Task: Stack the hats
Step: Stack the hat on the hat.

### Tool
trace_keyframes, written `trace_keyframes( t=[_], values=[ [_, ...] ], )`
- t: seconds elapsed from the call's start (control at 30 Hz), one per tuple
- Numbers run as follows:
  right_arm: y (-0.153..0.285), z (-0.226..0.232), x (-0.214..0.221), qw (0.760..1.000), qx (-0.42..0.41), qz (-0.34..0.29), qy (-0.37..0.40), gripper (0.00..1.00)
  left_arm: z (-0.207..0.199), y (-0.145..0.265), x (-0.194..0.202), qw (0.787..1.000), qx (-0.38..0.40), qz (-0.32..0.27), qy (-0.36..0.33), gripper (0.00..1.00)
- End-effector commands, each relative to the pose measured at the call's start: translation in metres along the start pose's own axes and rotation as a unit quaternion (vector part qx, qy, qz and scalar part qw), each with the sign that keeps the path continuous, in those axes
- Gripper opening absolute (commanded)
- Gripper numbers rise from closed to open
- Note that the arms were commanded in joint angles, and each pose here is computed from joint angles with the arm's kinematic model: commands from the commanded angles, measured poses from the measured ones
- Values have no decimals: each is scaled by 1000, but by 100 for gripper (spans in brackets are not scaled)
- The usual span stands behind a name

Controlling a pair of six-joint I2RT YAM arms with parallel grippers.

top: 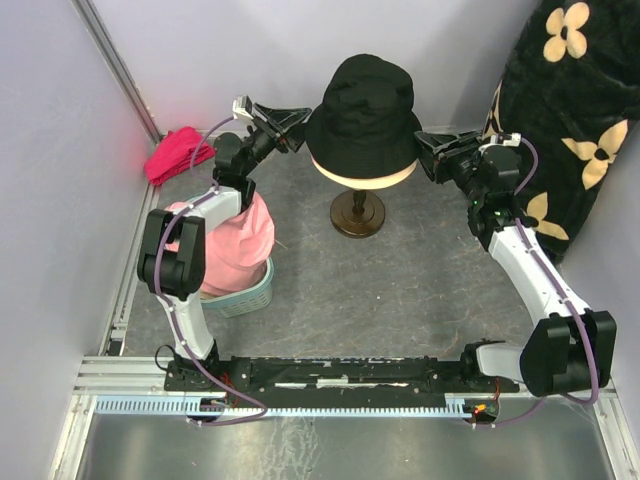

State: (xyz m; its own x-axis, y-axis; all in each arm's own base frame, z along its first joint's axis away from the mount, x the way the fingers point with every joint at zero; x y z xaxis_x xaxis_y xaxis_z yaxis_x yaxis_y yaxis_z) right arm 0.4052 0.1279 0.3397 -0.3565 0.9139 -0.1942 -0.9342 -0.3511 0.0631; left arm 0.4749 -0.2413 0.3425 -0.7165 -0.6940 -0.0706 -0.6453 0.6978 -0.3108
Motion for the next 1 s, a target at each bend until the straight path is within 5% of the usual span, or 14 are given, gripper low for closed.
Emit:
trace_keyframes(
  t=[0.0, 0.13, 0.33, 0.97],
  values=[
    [-4, 26, 1, 999, -44, -5, -2, 50, -20, -7, 9, 999, 36, 21, 3, 66],
    [-4, 29, -1, 998, -60, -15, -18, 38, -21, -6, 9, 999, 43, 19, 5, 66],
    [-6, 23, -4, 999, -49, -12, -16, 4, -22, -4, 10, 998, 53, 17, 10, 66],
    [-33, 23, -44, 999, -36, 6, 3, 2, -20, -1, 23, 997, 69, 38, 20, 67]
  ],
)
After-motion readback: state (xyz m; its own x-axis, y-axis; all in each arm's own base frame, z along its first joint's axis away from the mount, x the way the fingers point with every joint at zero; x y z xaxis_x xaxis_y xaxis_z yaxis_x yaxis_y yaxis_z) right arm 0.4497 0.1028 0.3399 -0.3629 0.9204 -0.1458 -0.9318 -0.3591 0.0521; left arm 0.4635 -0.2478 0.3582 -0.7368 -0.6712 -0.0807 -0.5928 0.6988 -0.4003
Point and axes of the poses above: each gripper's point midway between its finger pads, its own y axis back along the fingers, its own z axis along the line the jaws close on, x = y × z, the point moved 1 cm from there along y, back along the fingers, and after that the axes turned 5 degrees about y, right-handed, at the moved point
